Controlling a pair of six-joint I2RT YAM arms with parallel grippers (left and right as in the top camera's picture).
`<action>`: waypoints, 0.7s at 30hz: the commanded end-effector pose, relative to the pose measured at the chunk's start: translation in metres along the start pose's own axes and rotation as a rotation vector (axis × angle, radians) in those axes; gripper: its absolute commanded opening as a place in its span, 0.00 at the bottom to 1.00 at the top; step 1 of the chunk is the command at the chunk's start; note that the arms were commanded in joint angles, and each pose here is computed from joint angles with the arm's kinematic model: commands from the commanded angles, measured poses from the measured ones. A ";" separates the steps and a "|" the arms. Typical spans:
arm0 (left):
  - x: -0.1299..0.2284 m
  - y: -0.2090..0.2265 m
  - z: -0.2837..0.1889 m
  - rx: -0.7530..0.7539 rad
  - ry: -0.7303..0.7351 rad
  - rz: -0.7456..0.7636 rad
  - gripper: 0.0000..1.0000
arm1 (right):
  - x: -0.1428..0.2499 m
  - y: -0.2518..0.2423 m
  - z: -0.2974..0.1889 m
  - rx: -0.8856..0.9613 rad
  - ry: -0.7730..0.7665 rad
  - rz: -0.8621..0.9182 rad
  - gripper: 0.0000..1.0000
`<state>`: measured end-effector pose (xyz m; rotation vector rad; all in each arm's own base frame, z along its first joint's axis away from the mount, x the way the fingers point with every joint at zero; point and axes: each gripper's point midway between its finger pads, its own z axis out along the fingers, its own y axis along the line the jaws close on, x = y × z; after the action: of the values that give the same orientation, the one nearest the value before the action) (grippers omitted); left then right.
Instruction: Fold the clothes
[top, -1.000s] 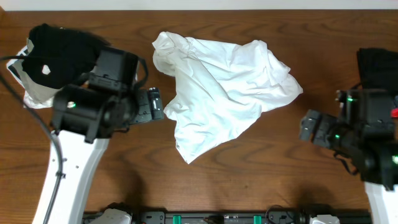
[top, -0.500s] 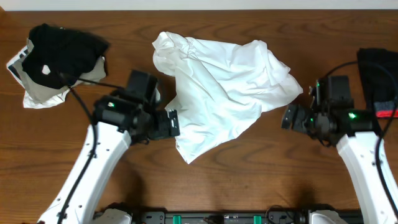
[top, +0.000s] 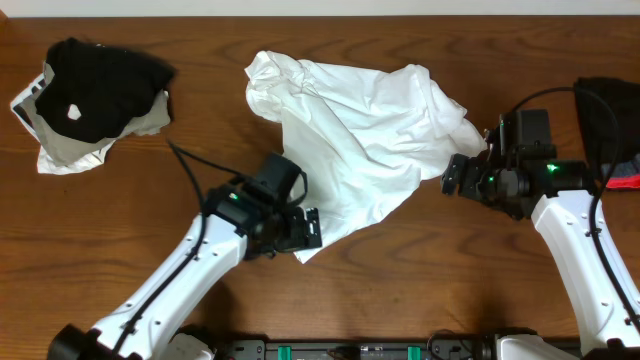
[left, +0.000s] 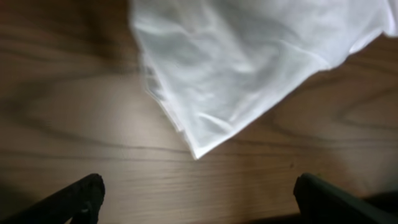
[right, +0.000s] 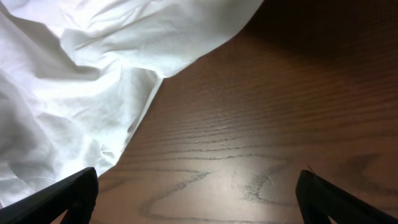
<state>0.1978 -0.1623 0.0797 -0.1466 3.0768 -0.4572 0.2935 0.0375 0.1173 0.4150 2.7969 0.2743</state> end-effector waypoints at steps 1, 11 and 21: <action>0.014 -0.006 0.014 0.031 0.057 -0.012 0.98 | 0.003 0.001 0.002 -0.013 0.016 -0.009 0.99; 0.009 -0.006 0.035 0.038 0.052 0.064 0.97 | 0.004 0.002 0.002 -0.014 0.021 -0.009 0.99; 0.011 0.005 0.067 -0.022 0.136 0.068 0.96 | 0.006 0.001 0.002 -0.012 0.030 -0.008 0.99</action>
<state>0.1922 -0.1786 0.0206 -0.0563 3.1906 -0.4535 0.2899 0.0401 0.1166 0.4149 2.8129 0.2942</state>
